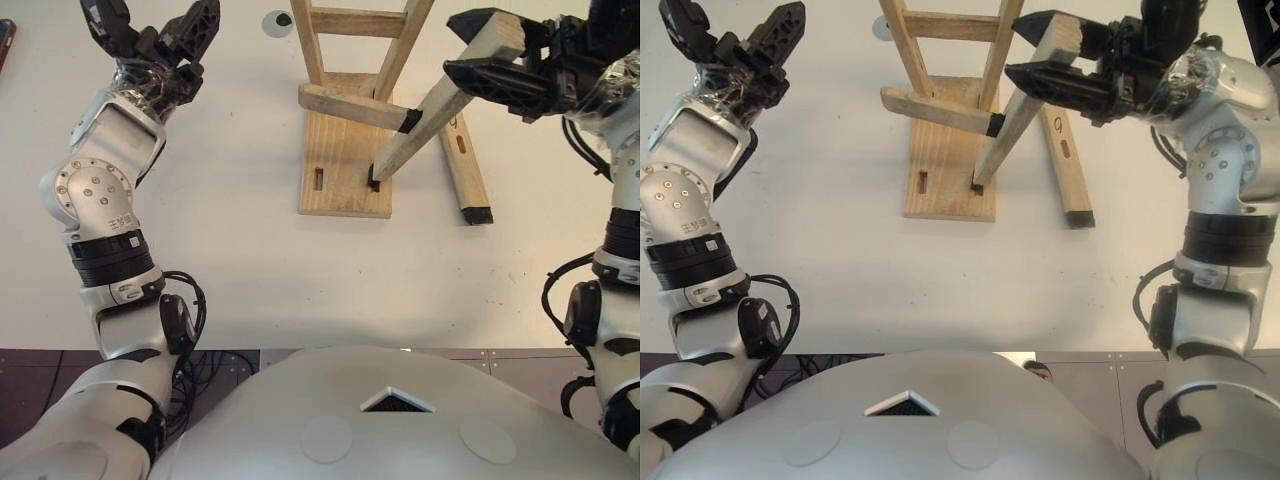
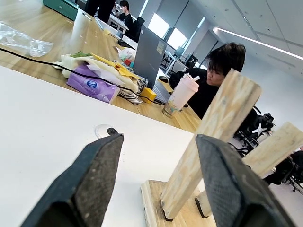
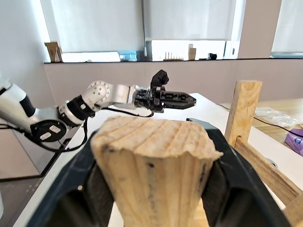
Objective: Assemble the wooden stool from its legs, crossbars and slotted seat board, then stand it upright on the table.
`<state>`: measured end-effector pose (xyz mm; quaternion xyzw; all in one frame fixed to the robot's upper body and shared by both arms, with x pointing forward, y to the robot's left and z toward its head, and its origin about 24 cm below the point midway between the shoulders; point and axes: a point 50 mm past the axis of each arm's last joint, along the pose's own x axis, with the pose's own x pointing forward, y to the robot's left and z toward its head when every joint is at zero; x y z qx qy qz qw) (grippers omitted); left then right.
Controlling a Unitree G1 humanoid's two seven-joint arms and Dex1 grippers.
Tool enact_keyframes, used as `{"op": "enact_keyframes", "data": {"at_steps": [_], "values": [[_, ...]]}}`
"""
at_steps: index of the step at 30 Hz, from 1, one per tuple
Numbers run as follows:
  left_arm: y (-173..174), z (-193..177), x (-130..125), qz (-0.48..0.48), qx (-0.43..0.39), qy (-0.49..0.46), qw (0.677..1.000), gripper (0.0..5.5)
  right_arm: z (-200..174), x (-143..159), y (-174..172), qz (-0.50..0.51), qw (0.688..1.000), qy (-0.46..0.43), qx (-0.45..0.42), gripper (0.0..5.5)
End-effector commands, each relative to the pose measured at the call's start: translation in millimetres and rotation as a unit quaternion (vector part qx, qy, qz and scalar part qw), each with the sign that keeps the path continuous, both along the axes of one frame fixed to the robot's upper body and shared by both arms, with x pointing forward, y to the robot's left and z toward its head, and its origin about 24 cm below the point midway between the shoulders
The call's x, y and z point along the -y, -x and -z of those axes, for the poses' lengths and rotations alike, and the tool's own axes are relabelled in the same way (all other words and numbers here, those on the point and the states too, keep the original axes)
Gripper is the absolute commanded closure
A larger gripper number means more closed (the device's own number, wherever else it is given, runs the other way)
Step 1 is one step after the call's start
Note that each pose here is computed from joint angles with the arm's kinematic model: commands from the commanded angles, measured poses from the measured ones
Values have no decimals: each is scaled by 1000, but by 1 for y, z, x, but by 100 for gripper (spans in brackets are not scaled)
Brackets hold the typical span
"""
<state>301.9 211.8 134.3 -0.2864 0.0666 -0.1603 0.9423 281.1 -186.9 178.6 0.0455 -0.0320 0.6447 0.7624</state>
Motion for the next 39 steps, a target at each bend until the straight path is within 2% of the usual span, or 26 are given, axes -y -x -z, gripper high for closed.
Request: {"op": "enact_keyframes", "data": {"at_steps": [1, 23, 30, 39], "values": [[-3, -1, -6, -22, -2, -3, 1000, 273, 14, 3, 4, -4, 998, 43, -41, 344], [5, 14, -1, -71, 13, 17, 997, 273, -9, 16, -6, -27, 994, 104, -32, 344], [4, 15, 2, -75, 17, 21, 997, 273, -2, 19, -6, -20, 989, 142, -34, 344], [4, 16, 2, -84, 22, 21, 996, 273, -12, 22, -12, -24, 988, 153, -27, 344]]}}
